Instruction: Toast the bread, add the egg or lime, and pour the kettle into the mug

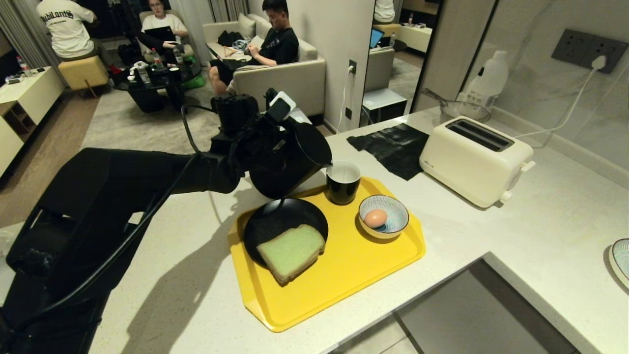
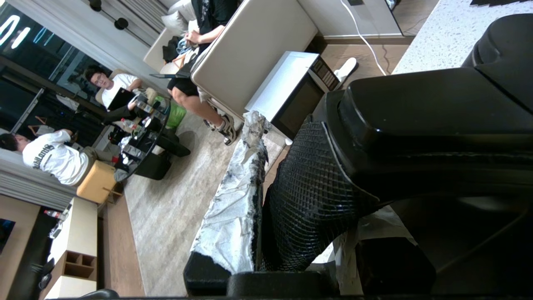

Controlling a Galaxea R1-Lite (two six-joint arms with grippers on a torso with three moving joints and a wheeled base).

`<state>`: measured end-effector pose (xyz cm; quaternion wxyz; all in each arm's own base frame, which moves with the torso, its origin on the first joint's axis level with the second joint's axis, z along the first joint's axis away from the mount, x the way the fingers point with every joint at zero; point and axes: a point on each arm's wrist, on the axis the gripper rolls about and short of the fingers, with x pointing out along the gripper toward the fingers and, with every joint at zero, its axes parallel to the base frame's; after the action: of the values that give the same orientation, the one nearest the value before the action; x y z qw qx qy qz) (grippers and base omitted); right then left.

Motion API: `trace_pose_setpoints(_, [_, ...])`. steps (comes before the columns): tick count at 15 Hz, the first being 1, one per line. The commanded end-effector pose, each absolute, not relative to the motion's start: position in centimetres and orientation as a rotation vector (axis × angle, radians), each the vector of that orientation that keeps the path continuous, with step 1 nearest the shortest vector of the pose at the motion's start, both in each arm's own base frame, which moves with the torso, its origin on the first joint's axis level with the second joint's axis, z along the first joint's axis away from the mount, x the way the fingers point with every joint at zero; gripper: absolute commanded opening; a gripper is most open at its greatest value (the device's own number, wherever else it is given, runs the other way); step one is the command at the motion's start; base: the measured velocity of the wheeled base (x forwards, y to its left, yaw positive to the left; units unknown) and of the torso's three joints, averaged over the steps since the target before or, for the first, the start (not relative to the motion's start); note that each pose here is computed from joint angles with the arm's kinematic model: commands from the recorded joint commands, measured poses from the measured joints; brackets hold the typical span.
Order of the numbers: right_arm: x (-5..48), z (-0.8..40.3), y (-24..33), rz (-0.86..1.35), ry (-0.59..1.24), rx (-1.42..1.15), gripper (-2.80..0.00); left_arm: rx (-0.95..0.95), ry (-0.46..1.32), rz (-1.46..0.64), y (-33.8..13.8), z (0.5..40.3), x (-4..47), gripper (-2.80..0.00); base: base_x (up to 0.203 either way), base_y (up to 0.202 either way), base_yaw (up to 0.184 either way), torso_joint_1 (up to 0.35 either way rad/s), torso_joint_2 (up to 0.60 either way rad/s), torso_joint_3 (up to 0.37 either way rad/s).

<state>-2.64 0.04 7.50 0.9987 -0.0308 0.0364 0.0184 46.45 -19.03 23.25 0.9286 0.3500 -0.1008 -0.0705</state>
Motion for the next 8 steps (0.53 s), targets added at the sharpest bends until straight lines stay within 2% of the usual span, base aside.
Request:
trace_pose_setpoints(1, [-2.64, 7.50, 0.04, 0.038, 0.074, -0.062, -2.80, 0.727, -0.204, -0.144, -19.06, 23.06, 46.54, -2.80, 0.000, 0.000, 0.000, 0.000, 0.00, 0.000])
trace_pose_setpoints(8, [-2.64, 7.50, 0.04, 0.038, 0.074, -0.062, -2.80, 0.762, -0.205, -0.139, -19.07, 22.98, 46.57, -2.80, 0.000, 0.000, 0.000, 0.000, 0.00, 0.000])
